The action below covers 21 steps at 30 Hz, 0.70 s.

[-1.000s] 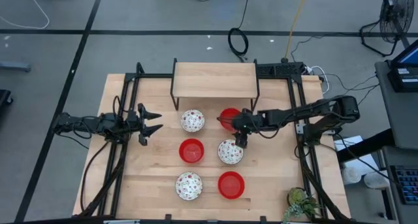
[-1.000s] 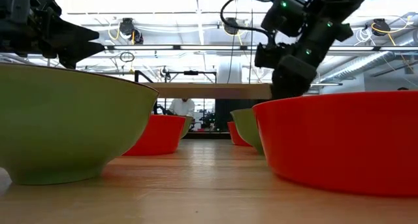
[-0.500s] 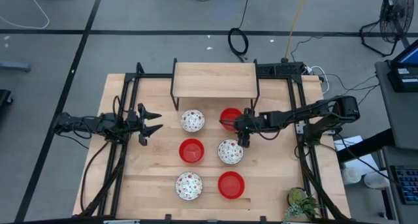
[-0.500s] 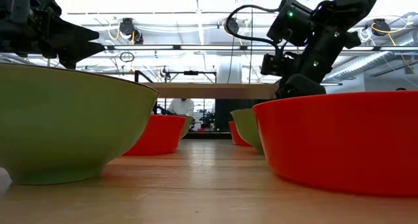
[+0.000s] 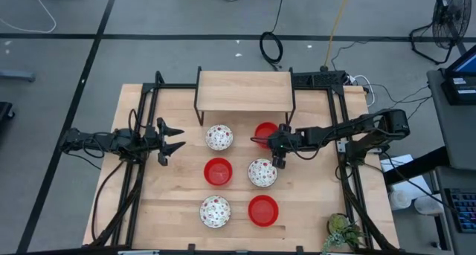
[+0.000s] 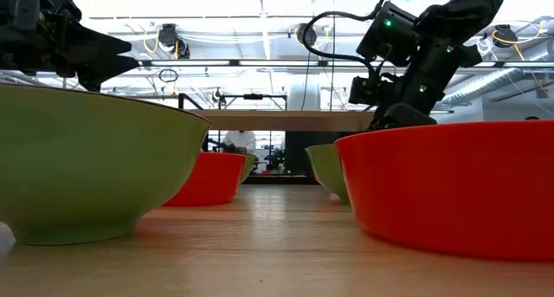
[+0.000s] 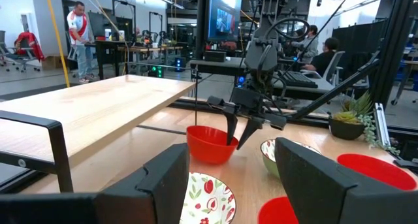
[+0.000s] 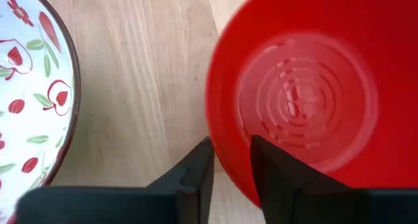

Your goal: Pick & Place Mini bowls

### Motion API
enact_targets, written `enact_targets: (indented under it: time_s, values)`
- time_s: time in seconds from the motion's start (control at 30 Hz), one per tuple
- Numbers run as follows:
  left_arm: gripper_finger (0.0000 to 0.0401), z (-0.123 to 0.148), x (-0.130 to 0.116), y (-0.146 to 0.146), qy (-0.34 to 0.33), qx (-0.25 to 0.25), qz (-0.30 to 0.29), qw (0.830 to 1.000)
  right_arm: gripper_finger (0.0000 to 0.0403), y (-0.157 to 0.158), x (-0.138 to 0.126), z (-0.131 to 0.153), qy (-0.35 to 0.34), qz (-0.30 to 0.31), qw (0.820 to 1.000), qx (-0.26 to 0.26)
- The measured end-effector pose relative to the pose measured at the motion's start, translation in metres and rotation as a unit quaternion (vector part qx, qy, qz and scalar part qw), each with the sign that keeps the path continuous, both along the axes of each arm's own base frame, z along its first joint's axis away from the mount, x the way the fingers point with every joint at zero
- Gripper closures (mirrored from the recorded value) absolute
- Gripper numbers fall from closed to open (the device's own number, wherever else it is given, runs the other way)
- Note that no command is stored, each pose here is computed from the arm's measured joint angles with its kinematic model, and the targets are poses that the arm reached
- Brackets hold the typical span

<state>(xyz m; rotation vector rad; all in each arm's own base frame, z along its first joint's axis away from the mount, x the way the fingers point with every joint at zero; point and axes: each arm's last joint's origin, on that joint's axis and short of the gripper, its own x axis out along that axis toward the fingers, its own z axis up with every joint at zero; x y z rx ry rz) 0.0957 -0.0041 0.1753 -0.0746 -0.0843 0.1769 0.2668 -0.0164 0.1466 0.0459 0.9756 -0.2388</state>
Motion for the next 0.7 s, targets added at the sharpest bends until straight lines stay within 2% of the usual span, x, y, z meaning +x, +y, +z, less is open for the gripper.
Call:
enact_targets:
  time_s: [0.43, 0.7]
  values:
    - [0.0171, -0.0001, 0.0000, 0.0000, 0.000, 0.000, 0.000, 1.000, 0.0398, 0.0001, 0.0003, 0.0007, -0.002, 0.001, 1.000, -0.001]
    - [0.0171, 0.0000, 0.0000, 0.0000, 0.000, 0.000, 0.000, 1.000, 0.0397, 0.0001, 0.0013, 0.0014, -0.008, 0.002, 1.000, -0.001]
